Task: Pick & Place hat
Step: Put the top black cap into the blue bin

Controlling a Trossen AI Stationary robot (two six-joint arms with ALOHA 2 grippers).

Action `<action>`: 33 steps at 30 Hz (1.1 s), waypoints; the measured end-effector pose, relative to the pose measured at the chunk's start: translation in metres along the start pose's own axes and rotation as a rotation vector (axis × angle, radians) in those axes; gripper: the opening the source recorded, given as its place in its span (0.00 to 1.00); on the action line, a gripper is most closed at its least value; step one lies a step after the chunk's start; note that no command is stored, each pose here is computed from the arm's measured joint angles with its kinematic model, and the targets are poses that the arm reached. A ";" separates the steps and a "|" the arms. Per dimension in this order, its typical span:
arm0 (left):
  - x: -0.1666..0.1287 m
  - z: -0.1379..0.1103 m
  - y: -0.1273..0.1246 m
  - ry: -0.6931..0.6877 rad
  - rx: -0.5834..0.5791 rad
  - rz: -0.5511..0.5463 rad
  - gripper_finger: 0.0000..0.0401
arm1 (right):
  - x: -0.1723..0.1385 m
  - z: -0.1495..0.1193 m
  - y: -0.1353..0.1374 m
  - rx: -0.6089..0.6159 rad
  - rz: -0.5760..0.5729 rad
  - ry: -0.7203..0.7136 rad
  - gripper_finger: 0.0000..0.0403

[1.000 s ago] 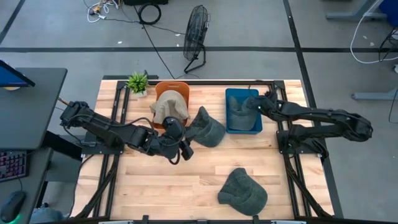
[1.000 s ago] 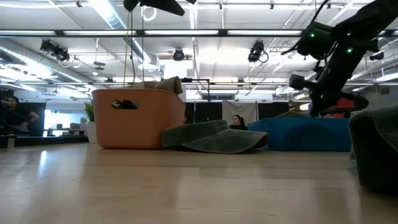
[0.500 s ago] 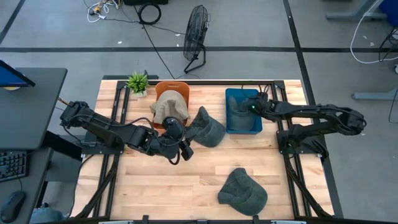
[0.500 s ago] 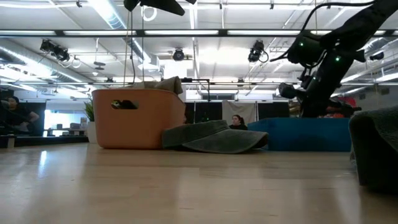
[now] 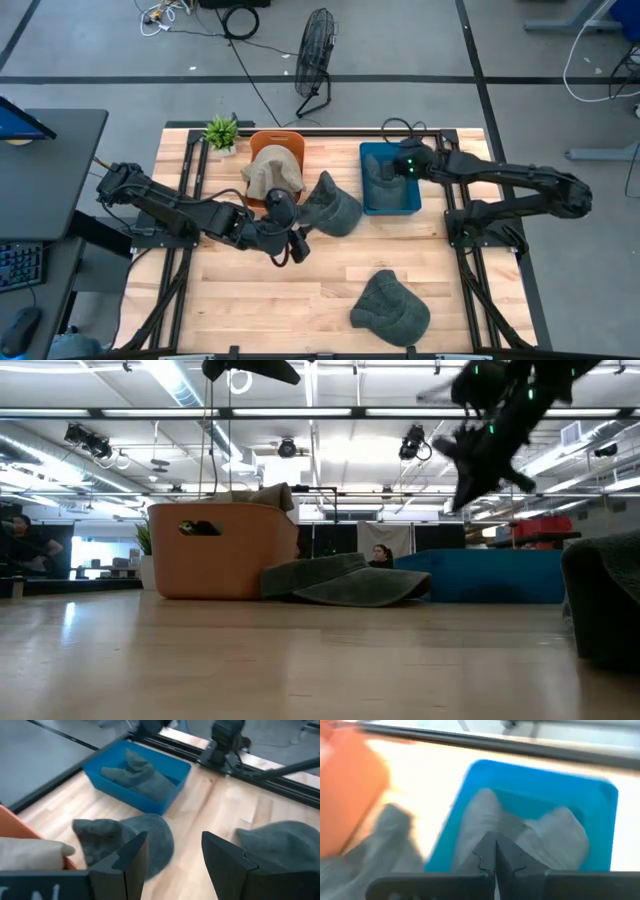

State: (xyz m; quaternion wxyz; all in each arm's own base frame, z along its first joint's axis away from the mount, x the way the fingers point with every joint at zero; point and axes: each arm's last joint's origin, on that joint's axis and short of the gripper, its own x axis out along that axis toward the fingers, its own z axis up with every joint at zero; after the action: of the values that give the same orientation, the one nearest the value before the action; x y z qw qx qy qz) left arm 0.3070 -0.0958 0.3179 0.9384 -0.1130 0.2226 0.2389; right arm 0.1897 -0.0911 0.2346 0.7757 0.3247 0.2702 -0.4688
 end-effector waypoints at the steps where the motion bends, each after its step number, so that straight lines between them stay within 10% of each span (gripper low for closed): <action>1: 0.000 0.000 0.000 0.006 0.000 -0.009 0.47 | -0.009 0.004 0.007 -0.054 0.025 -0.005 0.00; 16: -0.002 0.002 0.003 0.009 -0.030 -0.016 0.47 | -0.084 -0.003 0.076 -0.382 0.461 0.006 0.11; 27: -0.031 0.033 0.012 -0.002 0.037 -0.014 0.47 | -0.076 -0.033 0.126 -0.223 0.632 0.036 0.39; 33: -0.036 0.036 0.030 0.211 0.020 -0.054 0.47 | -0.044 -0.050 0.158 -0.177 0.678 0.018 0.47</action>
State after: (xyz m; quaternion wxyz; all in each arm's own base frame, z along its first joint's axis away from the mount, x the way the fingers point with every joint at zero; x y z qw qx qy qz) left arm 0.2766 -0.0731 0.3629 0.9170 -0.1340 0.3195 0.1979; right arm 0.3084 0.0270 0.2740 0.9100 0.3316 0.1933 -0.1565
